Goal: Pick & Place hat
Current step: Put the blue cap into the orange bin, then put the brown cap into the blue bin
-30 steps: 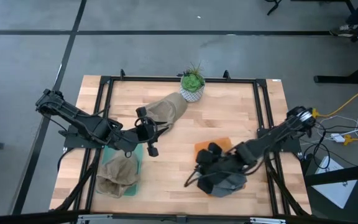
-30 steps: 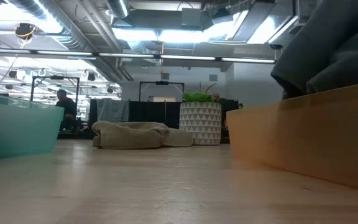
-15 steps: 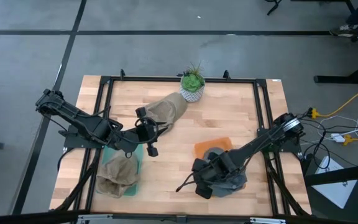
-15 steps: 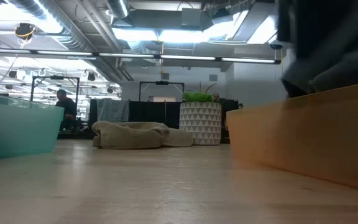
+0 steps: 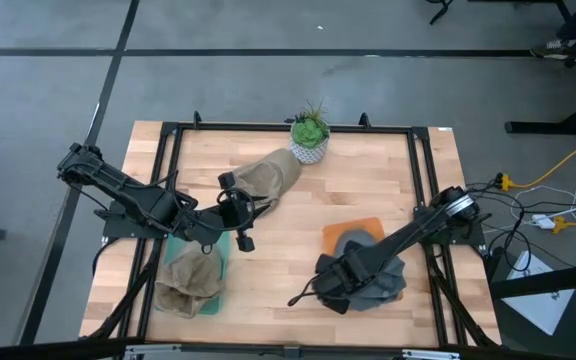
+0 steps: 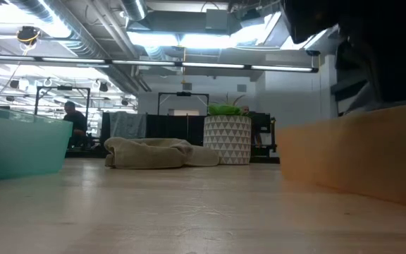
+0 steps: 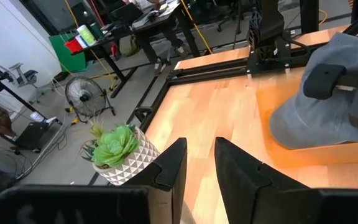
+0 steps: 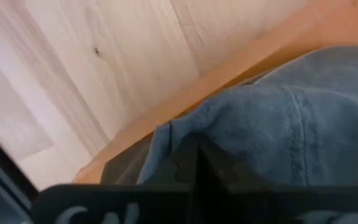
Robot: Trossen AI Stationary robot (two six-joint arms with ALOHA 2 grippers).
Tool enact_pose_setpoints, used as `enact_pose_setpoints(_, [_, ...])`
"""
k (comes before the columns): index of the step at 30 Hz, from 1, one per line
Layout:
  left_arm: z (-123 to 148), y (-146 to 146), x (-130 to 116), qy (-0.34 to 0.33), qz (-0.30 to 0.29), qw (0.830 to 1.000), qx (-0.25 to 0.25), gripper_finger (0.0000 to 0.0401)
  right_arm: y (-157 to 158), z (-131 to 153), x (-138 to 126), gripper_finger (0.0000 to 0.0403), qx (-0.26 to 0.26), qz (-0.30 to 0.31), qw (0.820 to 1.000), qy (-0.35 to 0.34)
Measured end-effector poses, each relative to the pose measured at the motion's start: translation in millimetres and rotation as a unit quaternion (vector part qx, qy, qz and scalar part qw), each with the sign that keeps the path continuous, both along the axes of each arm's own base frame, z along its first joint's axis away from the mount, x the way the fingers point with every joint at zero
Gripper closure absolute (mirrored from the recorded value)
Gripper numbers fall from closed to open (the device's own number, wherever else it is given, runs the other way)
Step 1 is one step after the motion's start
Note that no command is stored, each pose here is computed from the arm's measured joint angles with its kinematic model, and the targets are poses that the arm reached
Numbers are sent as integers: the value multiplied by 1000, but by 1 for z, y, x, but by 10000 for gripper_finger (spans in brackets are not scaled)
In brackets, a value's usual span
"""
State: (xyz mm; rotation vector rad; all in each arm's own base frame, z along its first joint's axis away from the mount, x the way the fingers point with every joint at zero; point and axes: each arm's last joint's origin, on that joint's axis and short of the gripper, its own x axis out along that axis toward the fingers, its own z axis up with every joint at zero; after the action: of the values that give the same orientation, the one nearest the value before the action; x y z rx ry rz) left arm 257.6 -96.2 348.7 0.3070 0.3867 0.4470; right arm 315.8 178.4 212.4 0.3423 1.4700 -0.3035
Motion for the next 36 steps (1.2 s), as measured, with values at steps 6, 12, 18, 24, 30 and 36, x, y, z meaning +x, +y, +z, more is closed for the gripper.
enact_pose_setpoints(6, [0, 0, 0, 0, 0, 1000, 0, 323, 0, -16, 8, 394, -17, 29, 999, 6])
enact_pose_setpoints(12, [0, 0, 0, 0, 0, 1000, 0, 326, -5, 0, 4, 394, -37, 50, 998, -20])
enact_pose_setpoints(18, [0, 1, 0, 0, 2, 1000, 1, 325, -15, 40, -11, 393, -51, 38, 994, -83])
enact_pose_setpoints(24, [0, 1, 0, 3, 1, 1000, 5, 327, -26, 69, -25, 375, -87, 40, 987, -131])
enact_pose_setpoints(30, [-2, 11, 4, 20, 0, 1000, 12, 329, -37, 81, -28, 294, -146, 40, 975, -165])
enact_pose_setpoints(36, [-12, 33, 15, 69, -74, 991, -84, 340, -39, 81, -47, 220, -198, 50, 974, -104])
